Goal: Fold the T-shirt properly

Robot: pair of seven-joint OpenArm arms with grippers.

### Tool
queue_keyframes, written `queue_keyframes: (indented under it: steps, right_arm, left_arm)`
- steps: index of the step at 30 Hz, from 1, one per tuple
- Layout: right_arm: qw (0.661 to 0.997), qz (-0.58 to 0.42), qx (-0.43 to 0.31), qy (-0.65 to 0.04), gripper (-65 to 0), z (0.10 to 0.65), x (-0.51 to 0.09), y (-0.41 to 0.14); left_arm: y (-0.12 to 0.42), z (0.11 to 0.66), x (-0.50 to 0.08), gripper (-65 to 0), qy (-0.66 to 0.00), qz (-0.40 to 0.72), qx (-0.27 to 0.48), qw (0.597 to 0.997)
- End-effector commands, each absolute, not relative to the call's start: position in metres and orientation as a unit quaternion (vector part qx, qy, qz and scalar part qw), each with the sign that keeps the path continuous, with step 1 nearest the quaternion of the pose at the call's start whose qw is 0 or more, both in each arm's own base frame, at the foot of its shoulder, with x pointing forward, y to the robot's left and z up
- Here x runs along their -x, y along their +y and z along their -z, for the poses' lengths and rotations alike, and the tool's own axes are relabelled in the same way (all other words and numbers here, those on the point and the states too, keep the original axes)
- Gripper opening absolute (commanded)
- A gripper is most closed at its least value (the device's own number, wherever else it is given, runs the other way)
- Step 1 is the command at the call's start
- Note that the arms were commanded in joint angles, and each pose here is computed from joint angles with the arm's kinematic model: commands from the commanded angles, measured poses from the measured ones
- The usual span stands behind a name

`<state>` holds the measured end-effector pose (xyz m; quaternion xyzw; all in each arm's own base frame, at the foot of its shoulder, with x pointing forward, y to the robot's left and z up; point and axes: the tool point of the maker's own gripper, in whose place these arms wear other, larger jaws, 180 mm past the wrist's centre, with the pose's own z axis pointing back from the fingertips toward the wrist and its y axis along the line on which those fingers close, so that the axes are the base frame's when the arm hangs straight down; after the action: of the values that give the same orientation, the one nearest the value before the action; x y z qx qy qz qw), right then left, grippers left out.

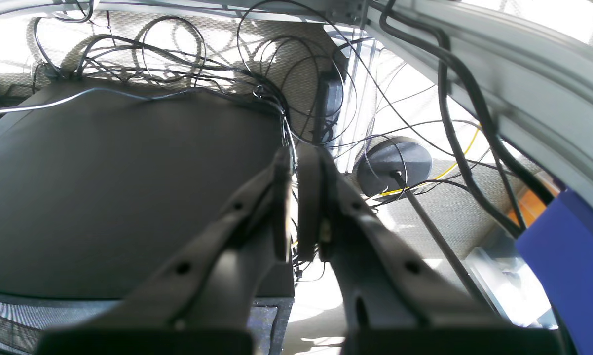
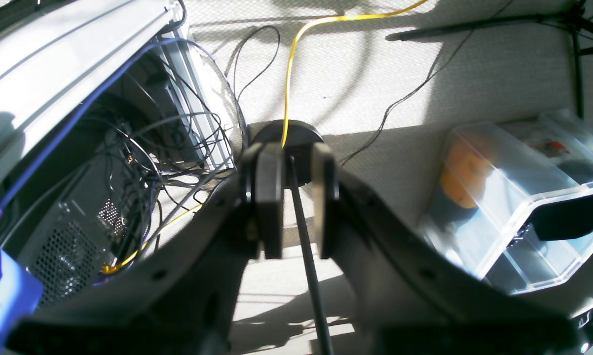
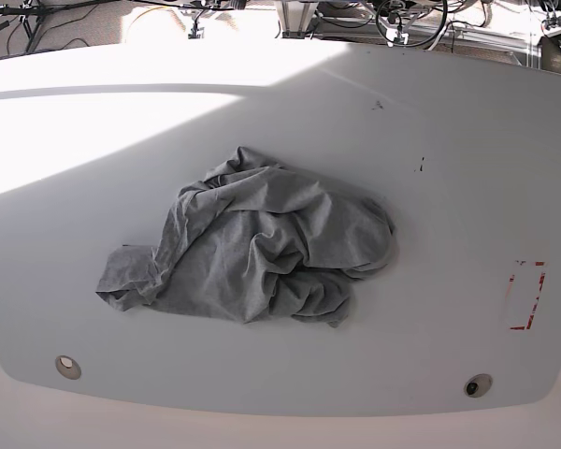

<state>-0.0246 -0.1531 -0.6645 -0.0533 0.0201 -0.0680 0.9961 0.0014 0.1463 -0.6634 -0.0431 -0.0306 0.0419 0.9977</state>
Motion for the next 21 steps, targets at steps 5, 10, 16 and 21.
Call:
queue_keyframes:
  steps: [5,10,16,21]
  right_arm:
    - [0.996,0.068,0.055,0.029,-56.1,0.6638,0.0367,-0.1562]
    - [0.996,0.07,0.054,0.028,-56.0,0.6639,0.0351,-0.1562]
    - [0.996,0.069,0.055,0.029,-55.9,0.6638,0.037,-0.1562]
    - [0.996,0.069,0.054,0.029,-55.9,0.6638,0.0373,-0.1559]
  left_arm:
    - [0.1501,0.6632,0.0068,-64.3,-0.026,-0.037,0.041,0.998]
    - [0.1509,0.6631,0.0053,-64.3,-0.028,-0.039,0.04,0.998]
    - [0.1505,0.6631,0.0021,-64.1,-0.03,-0.038,0.041,0.998]
    - [0.1509,0.6631,0.002,-64.1,-0.03,-0.038,0.041,0.998]
